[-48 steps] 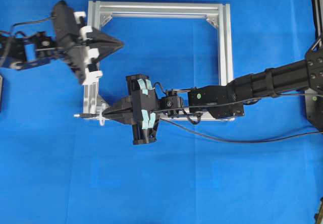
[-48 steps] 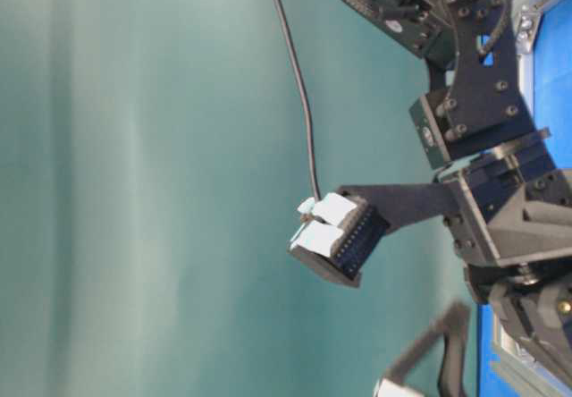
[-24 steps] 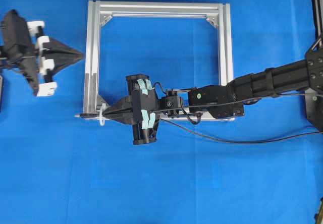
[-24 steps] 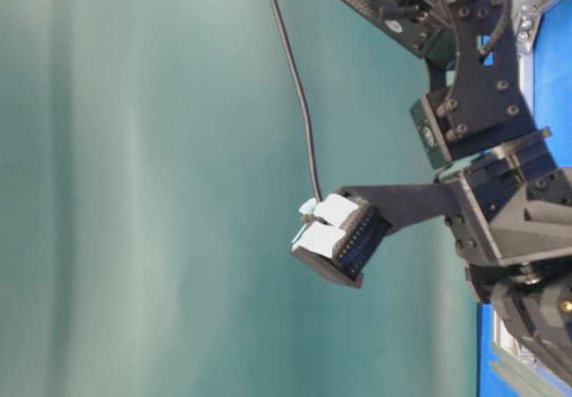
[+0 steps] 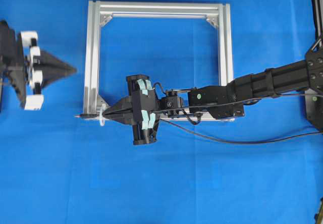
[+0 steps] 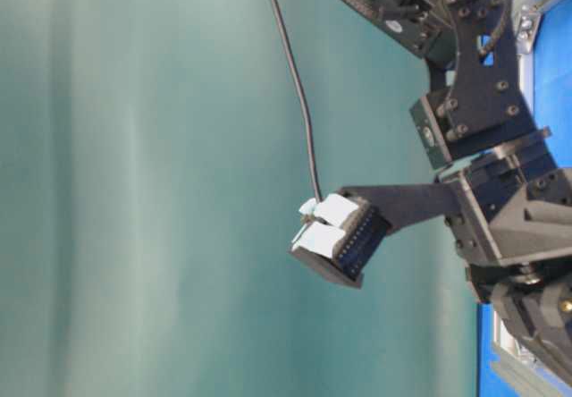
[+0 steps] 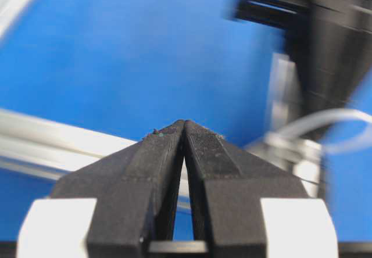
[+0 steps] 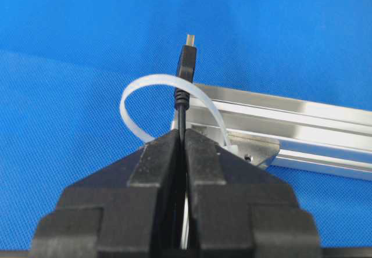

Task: Insert the wire through the string loop located on the left side.
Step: 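Move the open left gripper toward the plug tip past the loop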

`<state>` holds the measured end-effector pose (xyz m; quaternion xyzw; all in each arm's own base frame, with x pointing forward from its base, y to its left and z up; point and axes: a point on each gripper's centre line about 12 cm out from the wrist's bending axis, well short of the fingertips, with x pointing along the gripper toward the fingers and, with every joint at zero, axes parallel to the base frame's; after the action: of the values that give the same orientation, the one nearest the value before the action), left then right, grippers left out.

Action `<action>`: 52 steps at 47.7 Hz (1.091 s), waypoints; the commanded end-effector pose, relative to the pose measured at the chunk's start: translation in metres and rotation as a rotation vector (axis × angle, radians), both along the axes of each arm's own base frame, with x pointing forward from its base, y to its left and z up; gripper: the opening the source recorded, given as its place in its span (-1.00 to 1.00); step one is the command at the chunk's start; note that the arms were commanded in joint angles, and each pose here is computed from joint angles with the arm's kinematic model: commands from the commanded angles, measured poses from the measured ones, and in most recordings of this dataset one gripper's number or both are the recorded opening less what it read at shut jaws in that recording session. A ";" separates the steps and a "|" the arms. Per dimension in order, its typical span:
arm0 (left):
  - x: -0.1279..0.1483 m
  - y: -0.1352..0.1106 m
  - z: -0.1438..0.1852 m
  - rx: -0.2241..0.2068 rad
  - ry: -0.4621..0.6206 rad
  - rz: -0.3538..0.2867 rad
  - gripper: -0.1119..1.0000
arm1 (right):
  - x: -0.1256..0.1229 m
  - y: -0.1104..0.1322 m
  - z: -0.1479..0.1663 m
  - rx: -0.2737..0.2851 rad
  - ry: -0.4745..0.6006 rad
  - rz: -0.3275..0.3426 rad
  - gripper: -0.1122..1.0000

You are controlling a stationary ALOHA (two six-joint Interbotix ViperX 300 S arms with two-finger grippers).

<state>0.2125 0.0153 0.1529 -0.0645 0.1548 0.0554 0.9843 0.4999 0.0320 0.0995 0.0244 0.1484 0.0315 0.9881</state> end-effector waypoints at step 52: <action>0.022 -0.057 -0.001 0.022 0.033 -0.254 0.70 | 0.004 -0.001 0.017 0.006 -0.041 -0.004 -0.80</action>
<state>0.2309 -0.0415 0.1461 -0.0331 0.1903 -0.0659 0.9790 0.4999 0.0320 0.0995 0.0244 0.1484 0.0315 0.9881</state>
